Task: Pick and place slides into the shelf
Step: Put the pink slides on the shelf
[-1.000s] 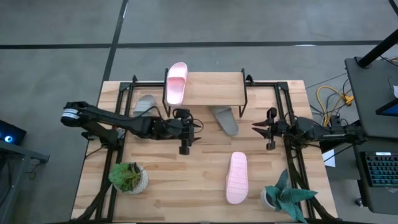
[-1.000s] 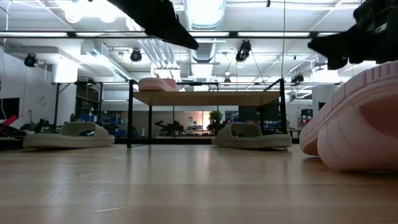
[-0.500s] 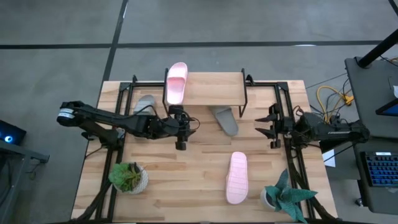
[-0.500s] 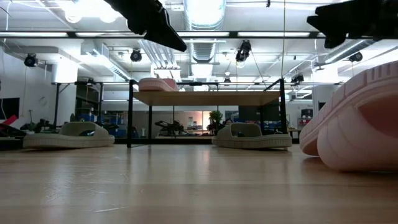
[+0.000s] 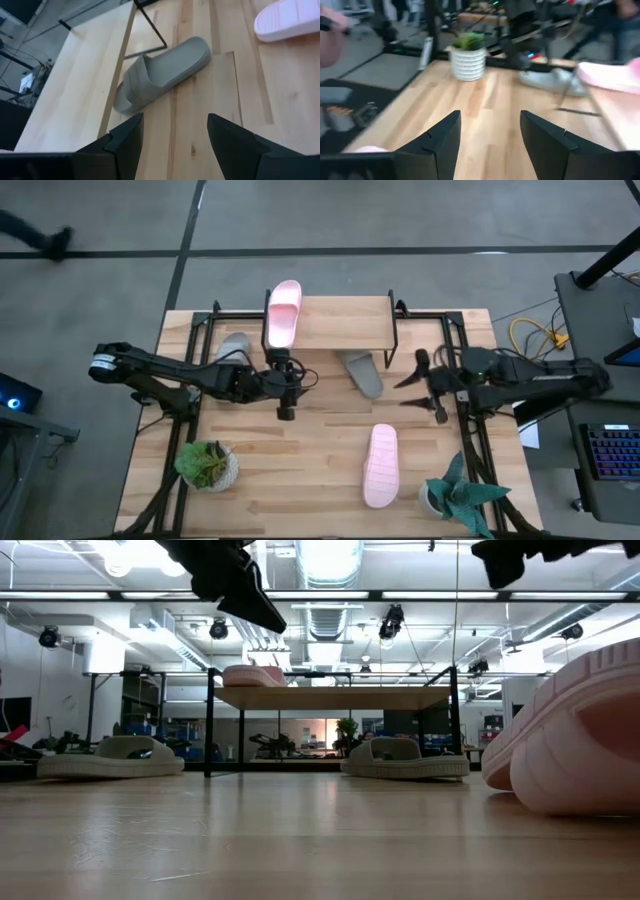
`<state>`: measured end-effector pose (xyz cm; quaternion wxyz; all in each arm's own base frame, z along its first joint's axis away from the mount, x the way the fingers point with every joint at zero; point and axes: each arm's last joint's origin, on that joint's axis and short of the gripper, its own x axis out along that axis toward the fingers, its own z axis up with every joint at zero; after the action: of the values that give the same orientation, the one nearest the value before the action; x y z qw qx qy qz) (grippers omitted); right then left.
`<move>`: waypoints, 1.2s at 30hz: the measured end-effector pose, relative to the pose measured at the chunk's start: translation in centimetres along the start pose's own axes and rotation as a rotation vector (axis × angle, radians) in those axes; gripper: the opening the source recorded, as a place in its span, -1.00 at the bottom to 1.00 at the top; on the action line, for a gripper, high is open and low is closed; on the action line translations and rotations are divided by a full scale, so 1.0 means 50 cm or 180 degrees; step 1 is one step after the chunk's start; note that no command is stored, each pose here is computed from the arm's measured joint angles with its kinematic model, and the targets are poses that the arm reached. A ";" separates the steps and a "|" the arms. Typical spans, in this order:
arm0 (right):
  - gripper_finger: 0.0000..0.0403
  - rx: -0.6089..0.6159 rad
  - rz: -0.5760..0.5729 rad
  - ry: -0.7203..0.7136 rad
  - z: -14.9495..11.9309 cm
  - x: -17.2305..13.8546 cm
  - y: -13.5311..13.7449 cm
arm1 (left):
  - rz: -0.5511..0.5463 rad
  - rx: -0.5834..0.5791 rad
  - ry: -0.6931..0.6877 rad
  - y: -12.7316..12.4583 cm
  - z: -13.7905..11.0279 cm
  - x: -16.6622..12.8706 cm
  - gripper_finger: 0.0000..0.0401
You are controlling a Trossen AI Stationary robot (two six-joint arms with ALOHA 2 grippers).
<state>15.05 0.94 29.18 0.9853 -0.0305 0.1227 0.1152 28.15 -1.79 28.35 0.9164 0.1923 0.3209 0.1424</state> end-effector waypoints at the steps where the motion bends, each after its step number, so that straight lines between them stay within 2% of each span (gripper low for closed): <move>1: -0.03 0.0017 0.0048 0.0030 0.006 0.009 0.000 | 0.0004 0.0020 0.0039 0.000 -0.002 0.000 0.02; 9: -0.03 -0.0364 0.0412 0.0300 0.047 0.073 0.034 | 0.0117 0.0053 0.0131 0.001 -0.007 0.000 0.02; 12: -0.03 -0.0535 0.0321 0.0645 0.053 0.092 0.059 | 0.0136 0.0121 0.0251 0.005 -0.016 -0.009 0.02; 15: -0.02 -0.0717 0.0094 0.1059 0.053 0.110 0.084 | 0.0341 0.0076 0.0335 0.015 -0.021 -0.024 0.02; 18: -0.02 -0.0849 0.0153 0.1273 0.056 0.128 0.117 | 0.0430 0.0004 0.0337 0.023 -0.023 -0.036 0.02; 27: -0.02 -0.0902 0.0594 0.1468 0.098 0.180 0.214 | 0.0454 -0.0114 0.0205 0.037 -0.019 -0.060 0.02; 30: -0.02 -0.0869 0.0725 0.1753 0.102 0.197 0.237 | 0.0462 -0.0178 0.0189 0.039 -0.019 -0.065 0.02; 36: 0.02 -0.0853 0.0695 0.2326 0.075 0.249 0.272 | 0.0448 -0.0281 0.0281 0.040 -0.028 -0.069 0.02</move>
<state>24.49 17.23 29.26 0.8460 -0.1844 0.4513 0.2157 24.37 -1.00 30.09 0.8966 0.1674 0.3402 0.2289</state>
